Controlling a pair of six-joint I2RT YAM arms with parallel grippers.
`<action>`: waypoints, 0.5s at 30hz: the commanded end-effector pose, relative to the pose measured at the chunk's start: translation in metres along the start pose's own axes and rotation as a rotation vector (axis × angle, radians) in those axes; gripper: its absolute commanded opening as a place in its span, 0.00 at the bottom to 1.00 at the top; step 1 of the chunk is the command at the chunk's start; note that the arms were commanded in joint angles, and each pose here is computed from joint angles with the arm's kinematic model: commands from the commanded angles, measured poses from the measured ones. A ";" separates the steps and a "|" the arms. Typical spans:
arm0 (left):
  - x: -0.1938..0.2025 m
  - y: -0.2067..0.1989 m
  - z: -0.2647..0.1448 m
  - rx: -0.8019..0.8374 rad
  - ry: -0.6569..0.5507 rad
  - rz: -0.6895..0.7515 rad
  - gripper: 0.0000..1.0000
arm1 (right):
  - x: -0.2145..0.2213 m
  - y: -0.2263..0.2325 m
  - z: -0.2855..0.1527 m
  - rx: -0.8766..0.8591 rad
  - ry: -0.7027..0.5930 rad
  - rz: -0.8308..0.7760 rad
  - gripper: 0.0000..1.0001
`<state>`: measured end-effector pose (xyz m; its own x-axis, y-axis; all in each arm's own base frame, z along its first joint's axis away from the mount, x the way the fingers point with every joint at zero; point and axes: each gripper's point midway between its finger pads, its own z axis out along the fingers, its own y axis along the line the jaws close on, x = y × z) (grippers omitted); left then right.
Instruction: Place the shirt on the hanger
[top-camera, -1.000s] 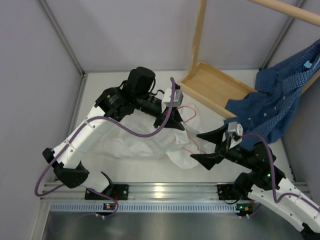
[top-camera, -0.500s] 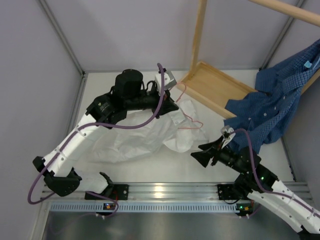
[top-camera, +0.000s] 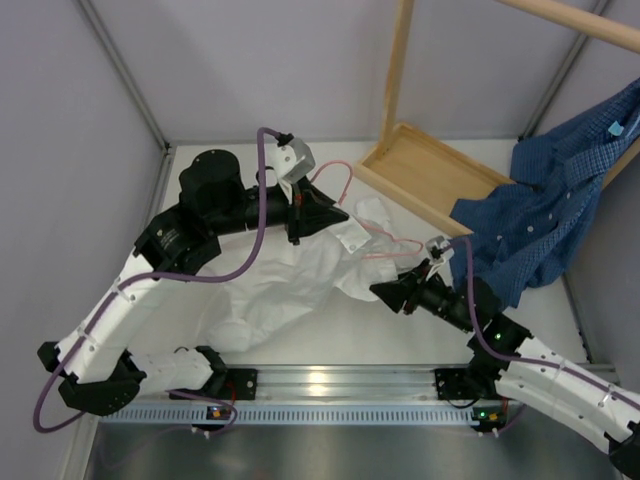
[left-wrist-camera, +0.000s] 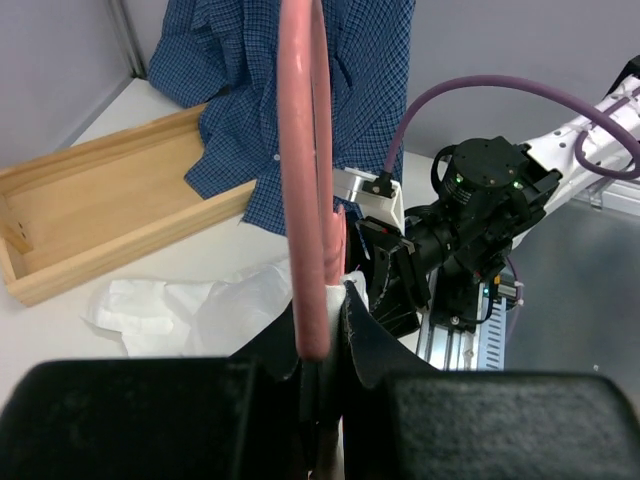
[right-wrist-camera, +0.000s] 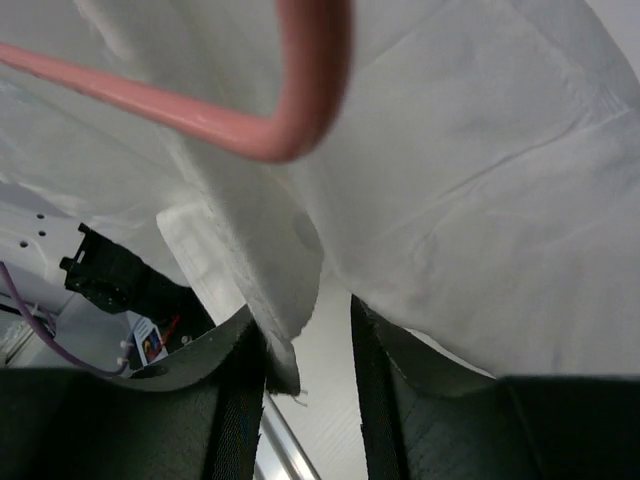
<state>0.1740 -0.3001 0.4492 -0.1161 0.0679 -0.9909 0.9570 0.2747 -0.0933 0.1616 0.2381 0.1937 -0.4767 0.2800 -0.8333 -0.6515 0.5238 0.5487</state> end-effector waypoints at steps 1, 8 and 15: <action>-0.024 -0.004 -0.002 0.014 -0.092 0.021 0.00 | -0.060 0.046 0.001 -0.152 -0.185 -0.031 0.35; -0.012 0.007 -0.001 -0.041 -0.073 0.025 0.00 | -0.083 0.036 -0.014 -0.072 -0.289 -0.051 0.30; -0.015 0.011 -0.007 -0.086 -0.088 0.028 0.00 | -0.084 0.005 -0.014 0.118 -0.247 -0.109 0.00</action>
<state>0.1864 -0.3015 0.4310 -0.1445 0.0818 -0.9861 0.9383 0.3278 -0.1103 0.1795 0.2169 0.2518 -0.2971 0.4048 -0.8648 -0.6501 0.5776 0.4936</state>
